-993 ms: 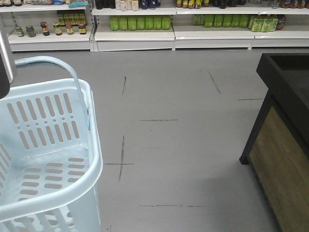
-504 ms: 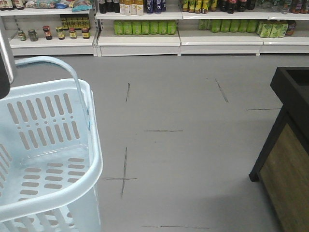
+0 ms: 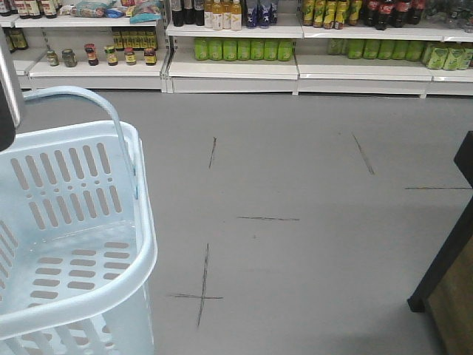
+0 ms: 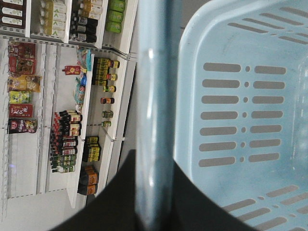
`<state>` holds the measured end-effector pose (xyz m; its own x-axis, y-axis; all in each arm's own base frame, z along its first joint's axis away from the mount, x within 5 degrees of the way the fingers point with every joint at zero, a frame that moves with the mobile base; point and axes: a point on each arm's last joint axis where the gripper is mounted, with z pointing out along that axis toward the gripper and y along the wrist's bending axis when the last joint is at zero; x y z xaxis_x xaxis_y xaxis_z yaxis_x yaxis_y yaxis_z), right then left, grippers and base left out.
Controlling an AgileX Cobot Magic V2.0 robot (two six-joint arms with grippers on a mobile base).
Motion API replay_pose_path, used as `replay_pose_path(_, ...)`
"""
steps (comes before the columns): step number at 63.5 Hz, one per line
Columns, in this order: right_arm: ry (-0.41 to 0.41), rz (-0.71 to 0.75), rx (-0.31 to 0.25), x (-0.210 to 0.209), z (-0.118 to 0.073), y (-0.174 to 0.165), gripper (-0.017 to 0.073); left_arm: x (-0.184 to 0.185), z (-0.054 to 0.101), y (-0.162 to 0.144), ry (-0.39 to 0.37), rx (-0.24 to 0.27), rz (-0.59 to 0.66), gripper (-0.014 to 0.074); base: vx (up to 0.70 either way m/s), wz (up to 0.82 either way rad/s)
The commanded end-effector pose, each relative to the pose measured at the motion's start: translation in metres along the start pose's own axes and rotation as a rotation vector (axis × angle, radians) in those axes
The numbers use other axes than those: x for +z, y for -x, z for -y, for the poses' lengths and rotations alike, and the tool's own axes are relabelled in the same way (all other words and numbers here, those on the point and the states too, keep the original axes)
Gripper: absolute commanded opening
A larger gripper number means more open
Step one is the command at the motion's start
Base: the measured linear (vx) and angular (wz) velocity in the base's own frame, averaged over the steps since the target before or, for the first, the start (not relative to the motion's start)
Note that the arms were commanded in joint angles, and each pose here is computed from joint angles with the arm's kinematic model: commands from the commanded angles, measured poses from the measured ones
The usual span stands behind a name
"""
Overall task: Pick three apples into basket with both arms
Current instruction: 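Drive forward along the aisle holding the basket with the left gripper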
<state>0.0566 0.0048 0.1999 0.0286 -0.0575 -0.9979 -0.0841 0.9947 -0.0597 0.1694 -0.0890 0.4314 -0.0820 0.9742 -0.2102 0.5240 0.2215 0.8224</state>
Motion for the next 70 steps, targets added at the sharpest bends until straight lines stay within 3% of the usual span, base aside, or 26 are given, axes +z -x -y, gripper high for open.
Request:
replay_pose_path(1, -0.008, 0.077, -0.015, -0.0008, 0.0002, 0.0033, -0.0009, -0.0124, -0.0147, 0.0009, 0.099, -0.011, 0.059, -0.0006, 0.2, 0.1)
replay_pose_path(70, -0.008, 0.078, -0.015, -0.0008, 0.0002, 0.0034, -0.0009, -0.0124, -0.0147, 0.0009, 0.099, -0.011, 0.059, -0.0006, 0.15, -0.08)
